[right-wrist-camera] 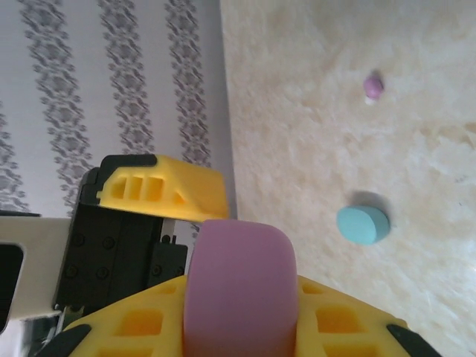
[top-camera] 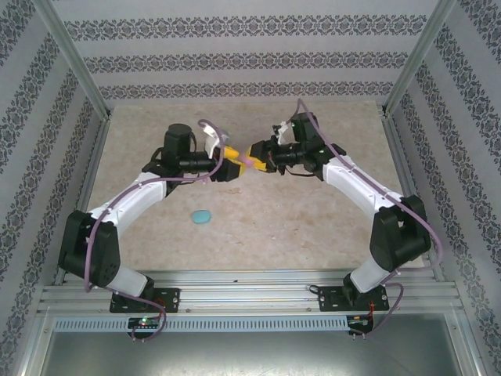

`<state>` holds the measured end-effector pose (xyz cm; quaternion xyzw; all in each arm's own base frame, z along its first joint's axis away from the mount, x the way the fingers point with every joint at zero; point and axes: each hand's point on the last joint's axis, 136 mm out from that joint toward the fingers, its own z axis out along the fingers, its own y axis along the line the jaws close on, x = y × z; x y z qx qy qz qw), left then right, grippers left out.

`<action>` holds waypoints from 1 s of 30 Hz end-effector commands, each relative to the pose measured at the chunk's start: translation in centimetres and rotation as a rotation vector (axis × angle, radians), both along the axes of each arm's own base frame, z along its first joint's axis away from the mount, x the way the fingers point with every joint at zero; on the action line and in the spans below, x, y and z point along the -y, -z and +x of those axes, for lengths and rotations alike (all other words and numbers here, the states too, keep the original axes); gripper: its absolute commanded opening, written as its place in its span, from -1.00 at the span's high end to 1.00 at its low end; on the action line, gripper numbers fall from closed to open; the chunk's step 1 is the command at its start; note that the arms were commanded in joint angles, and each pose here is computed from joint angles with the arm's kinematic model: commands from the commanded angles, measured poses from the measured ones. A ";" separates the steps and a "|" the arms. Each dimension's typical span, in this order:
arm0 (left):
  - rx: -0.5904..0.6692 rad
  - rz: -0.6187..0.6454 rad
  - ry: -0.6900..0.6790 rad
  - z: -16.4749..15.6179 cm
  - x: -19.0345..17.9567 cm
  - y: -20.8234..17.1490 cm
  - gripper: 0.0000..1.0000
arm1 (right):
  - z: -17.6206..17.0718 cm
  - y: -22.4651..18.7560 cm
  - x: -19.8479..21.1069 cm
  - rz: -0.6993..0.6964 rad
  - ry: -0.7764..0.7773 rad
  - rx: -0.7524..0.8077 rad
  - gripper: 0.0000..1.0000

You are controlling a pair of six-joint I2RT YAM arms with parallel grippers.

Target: Insert wireless bluetooth earbuds into charging case

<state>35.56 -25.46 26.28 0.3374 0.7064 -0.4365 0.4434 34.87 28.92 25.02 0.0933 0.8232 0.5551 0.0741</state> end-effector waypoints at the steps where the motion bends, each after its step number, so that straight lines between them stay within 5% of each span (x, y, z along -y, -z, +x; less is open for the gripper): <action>1: 0.143 -0.183 0.010 0.7 -0.8 -5.9 -0.34 | 0.6 -4.7 0.8 0.092 0.074 0.060 0.62; 10: 0.210 -0.420 0.156 0.3 0.3 -9.3 -0.14 | -0.9 -9.3 -0.4 0.232 0.041 0.064 0.62; 23: 0.226 -0.271 0.174 -1.8 2.7 -7.5 -0.33 | -0.6 -10.6 0.4 0.262 0.129 0.087 0.63; 30: 0.223 -0.310 0.148 -1.3 3.0 -9.3 -0.16 | -0.9 -10.9 -0.3 0.298 0.131 0.072 0.63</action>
